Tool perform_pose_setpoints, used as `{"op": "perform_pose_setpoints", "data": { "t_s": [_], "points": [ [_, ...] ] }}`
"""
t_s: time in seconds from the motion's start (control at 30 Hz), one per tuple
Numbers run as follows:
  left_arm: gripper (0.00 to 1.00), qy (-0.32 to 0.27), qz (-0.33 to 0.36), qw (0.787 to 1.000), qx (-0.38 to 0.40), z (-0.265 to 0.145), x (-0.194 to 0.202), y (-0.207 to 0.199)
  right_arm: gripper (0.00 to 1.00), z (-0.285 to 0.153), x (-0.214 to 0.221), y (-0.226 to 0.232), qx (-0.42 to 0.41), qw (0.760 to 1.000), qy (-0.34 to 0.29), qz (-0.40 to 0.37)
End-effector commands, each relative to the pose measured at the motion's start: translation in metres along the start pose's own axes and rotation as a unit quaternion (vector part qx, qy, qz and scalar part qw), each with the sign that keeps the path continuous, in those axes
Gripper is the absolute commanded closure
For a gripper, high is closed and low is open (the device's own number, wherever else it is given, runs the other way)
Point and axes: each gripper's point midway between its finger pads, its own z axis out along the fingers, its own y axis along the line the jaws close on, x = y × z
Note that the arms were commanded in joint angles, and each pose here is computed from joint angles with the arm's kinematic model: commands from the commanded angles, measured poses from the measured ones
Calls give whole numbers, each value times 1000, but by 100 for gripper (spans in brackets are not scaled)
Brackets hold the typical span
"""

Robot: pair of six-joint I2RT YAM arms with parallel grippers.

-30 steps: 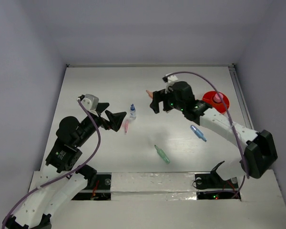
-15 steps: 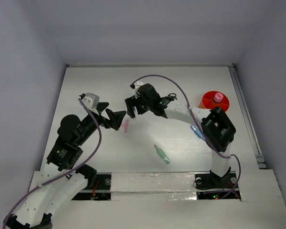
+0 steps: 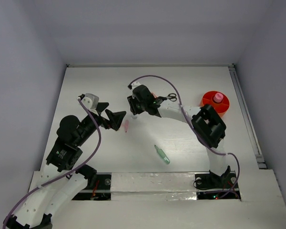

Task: Sort the stationery into containers
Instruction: Pick up the stationery from the center of the board, then place the stationery in the storage box.

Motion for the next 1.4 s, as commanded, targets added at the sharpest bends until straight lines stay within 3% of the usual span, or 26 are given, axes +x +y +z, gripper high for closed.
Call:
{"op": "perform_pose_setpoints", "data": {
  "t_s": [0.0, 0.1, 0.2, 0.3, 0.5, 0.63, 1.13, 1.37],
  "points": [
    [1, -27, 2, 999, 16, -2, -14, -7, 90, -40, -57, 5, 12, 996, -87, 25],
    [1, -29, 2, 999, 19, -4, -14, -8, 93, -92, -88, -19, 58, 985, -155, 44],
    [1, -36, 3, 999, 25, -7, -18, -11, 95, -154, -102, -76, 129, 969, -199, 74],
    [1, -51, 6, 998, 32, -14, -25, -15, 95, -203, -91, -150, 224, 947, -198, 115],
    [1, -63, 7, 997, 46, -21, -30, -23, 95, -302, -44, -239, 368, 890, -203, 176],
    [1, -62, 7, 997, 55, -22, -29, -28, 96, -315, -30, -259, 389, 879, -197, 194],
    [1, -62, 8, 996, 59, -23, -30, -30, 98, -295, 34, -315, 439, 858, -128, 235],
    [1, -60, 8, 997, 54, -22, -29, -28, 98, -276, 47, -321, 426, 864, -112, 243]
  ]
}}
